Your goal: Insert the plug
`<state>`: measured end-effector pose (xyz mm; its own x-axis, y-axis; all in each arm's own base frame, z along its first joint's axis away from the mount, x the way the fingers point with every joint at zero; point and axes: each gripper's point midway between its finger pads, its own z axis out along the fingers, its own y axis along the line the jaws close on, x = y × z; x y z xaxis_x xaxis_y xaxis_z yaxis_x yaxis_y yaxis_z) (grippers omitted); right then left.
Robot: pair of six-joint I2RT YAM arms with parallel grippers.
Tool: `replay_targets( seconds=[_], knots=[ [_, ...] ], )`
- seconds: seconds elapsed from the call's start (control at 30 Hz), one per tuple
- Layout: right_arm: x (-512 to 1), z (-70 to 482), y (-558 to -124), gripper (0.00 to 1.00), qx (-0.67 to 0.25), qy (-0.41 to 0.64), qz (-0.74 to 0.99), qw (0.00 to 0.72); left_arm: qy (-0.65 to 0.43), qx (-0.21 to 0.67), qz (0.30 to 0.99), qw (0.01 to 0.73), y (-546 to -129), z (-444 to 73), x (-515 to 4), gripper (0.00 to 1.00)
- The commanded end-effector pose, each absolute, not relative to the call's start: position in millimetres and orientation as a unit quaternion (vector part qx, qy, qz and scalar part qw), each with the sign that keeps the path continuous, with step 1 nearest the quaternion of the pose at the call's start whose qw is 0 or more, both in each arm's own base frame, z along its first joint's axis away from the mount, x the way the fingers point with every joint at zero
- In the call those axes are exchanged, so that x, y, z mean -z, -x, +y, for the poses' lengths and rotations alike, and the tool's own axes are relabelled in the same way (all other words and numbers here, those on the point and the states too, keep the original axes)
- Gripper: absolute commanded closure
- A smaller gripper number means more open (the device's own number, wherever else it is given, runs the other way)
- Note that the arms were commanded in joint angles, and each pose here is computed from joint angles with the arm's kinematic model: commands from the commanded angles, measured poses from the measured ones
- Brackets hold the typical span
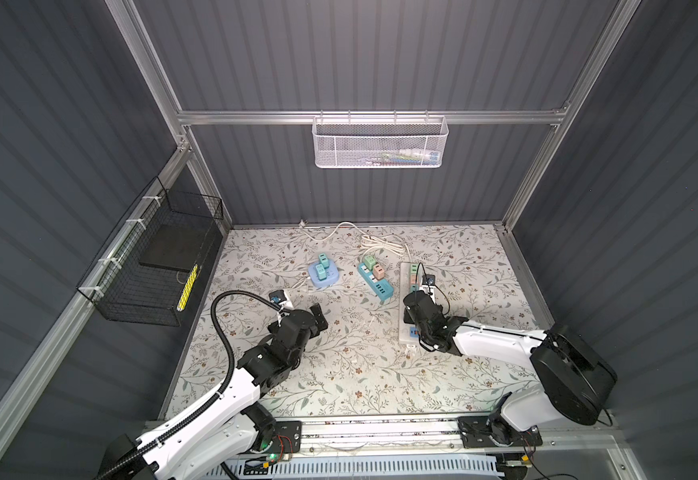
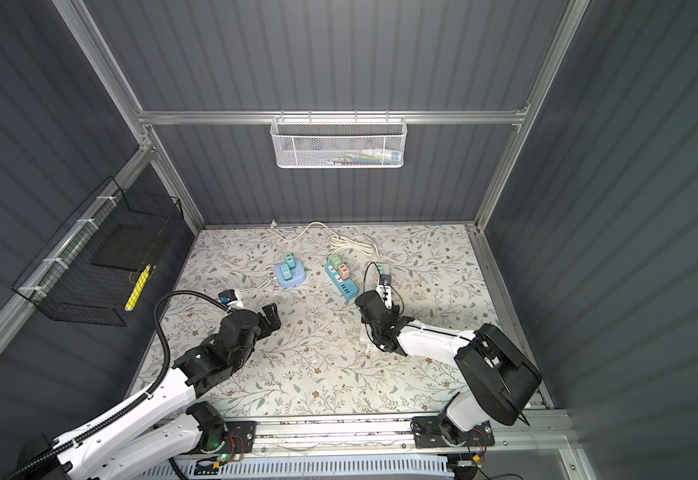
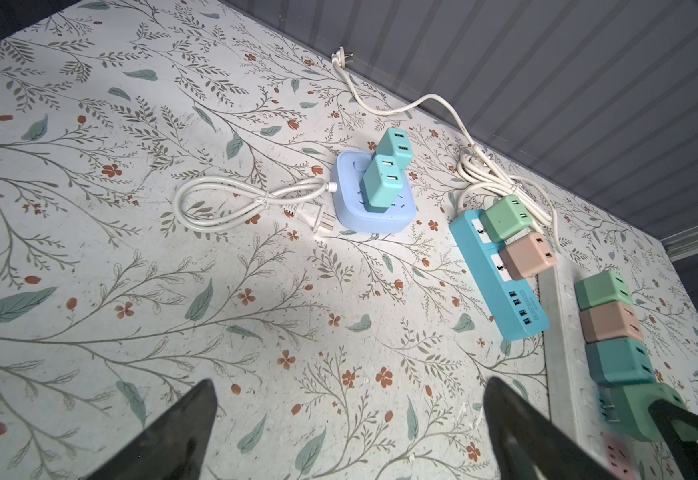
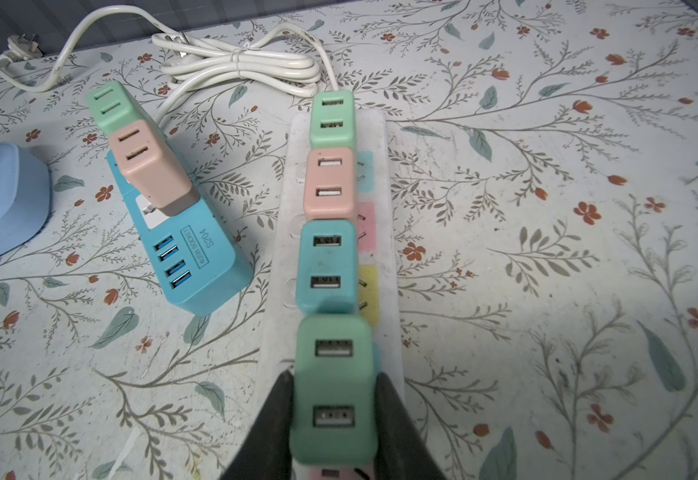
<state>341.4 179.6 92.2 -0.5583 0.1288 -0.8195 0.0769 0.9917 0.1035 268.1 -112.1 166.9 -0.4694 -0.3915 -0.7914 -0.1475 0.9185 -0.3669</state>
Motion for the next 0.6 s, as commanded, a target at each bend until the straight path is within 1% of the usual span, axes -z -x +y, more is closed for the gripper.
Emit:
replay_targets(
  seconds=[0.0, 0.3, 0.57],
  knots=[
    [-71, 173, -335, 0.81, -0.007, -0.057, 0.892, 0.448, 0.163, 0.127, 0.845, 0.493, -267, -109, -168, 0.00],
    [-75, 182, -338, 0.81, -0.020, -0.054, 0.885, 0.462, 0.159, 0.122, 0.847, 0.492, -268, -109, -167, 0.00],
    [-109, 170, -331, 0.82, -0.039, -0.083, 0.862, 0.498, 0.165, 0.124, 0.845, 0.493, -267, -108, -164, 0.00]
  ],
)
